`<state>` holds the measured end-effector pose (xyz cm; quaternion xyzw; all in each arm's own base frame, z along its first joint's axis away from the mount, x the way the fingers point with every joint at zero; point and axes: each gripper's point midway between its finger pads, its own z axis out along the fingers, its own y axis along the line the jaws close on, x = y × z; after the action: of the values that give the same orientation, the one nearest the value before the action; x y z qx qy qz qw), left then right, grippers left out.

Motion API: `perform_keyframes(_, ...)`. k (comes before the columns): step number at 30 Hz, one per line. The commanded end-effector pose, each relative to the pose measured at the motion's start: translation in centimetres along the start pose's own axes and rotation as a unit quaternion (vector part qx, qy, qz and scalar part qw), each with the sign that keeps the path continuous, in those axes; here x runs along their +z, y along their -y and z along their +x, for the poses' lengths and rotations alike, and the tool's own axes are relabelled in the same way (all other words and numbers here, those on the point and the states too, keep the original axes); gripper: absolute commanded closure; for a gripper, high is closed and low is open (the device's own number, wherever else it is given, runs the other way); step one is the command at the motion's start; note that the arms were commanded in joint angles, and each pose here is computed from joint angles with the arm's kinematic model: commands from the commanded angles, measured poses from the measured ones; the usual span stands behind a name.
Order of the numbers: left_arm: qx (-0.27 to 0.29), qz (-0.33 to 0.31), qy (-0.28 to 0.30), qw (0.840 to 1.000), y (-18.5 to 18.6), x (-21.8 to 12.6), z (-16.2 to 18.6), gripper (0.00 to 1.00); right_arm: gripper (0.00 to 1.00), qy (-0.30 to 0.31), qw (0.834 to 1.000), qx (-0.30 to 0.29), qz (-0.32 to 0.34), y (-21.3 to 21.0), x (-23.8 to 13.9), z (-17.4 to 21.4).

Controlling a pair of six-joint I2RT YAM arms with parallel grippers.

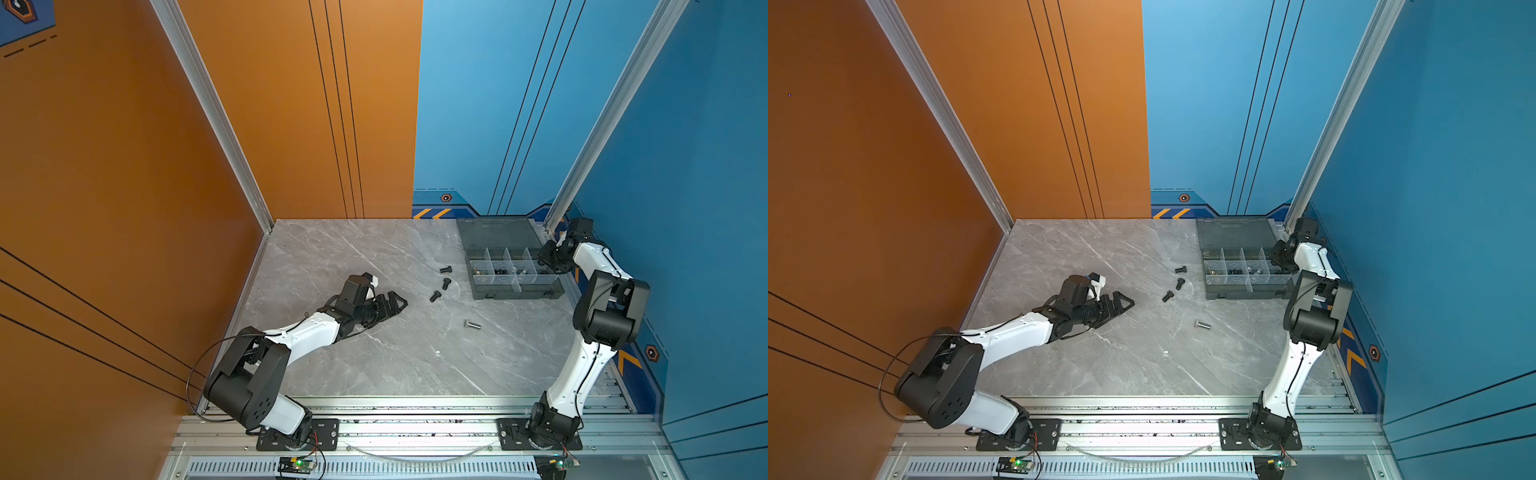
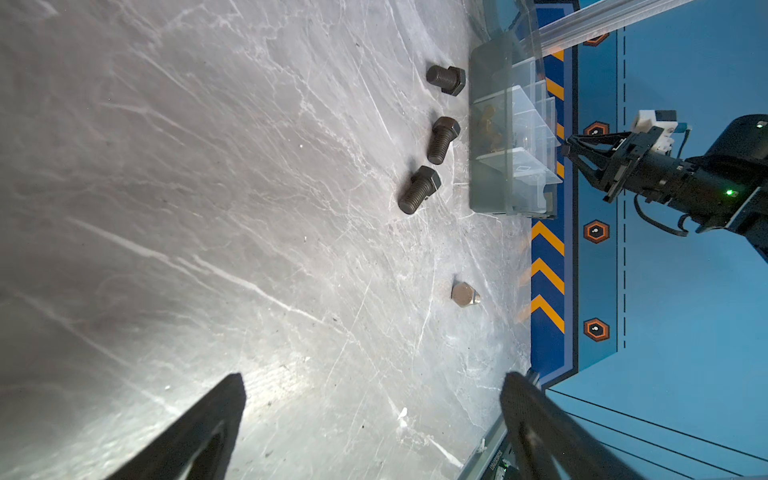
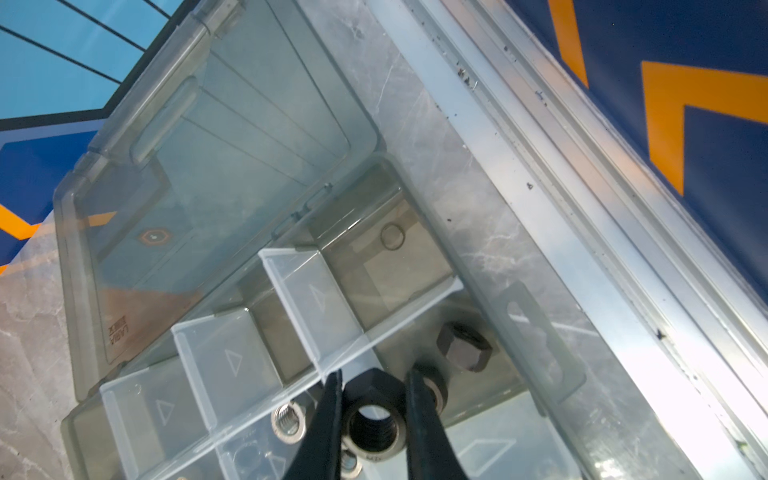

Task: Sort the screws and nuts into containers
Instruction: 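Lift the black hex nut and carry it over the organizer box, then open the right gripper to drop the nut into a compartment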

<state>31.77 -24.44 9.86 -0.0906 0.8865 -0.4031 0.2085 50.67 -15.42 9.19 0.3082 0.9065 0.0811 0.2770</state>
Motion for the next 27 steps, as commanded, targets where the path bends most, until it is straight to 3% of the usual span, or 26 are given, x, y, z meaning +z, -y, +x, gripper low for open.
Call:
perform_keyframes(1,0.007,0.016,-0.006,1.000,1.2,0.2,-0.1,0.02,1.00,-0.006,1.000,0.001,0.018,1.5,0.8,-0.2)
perform_keyframes(18,0.006,0.015,-0.008,1.000,1.4,0.5,-0.3,0.02,1.00,-0.018,1.000,0.013,0.014,2.3,2.2,0.0)
perform_keyframes(23,0.007,0.016,-0.008,1.000,1.4,0.4,-0.3,0.03,0.89,-0.021,1.000,0.015,0.013,2.1,2.3,0.2)
perform_keyframes(27,0.008,0.017,-0.008,1.000,1.4,0.4,-0.3,0.02,0.75,-0.024,1.000,0.015,0.011,2.0,2.3,0.4)
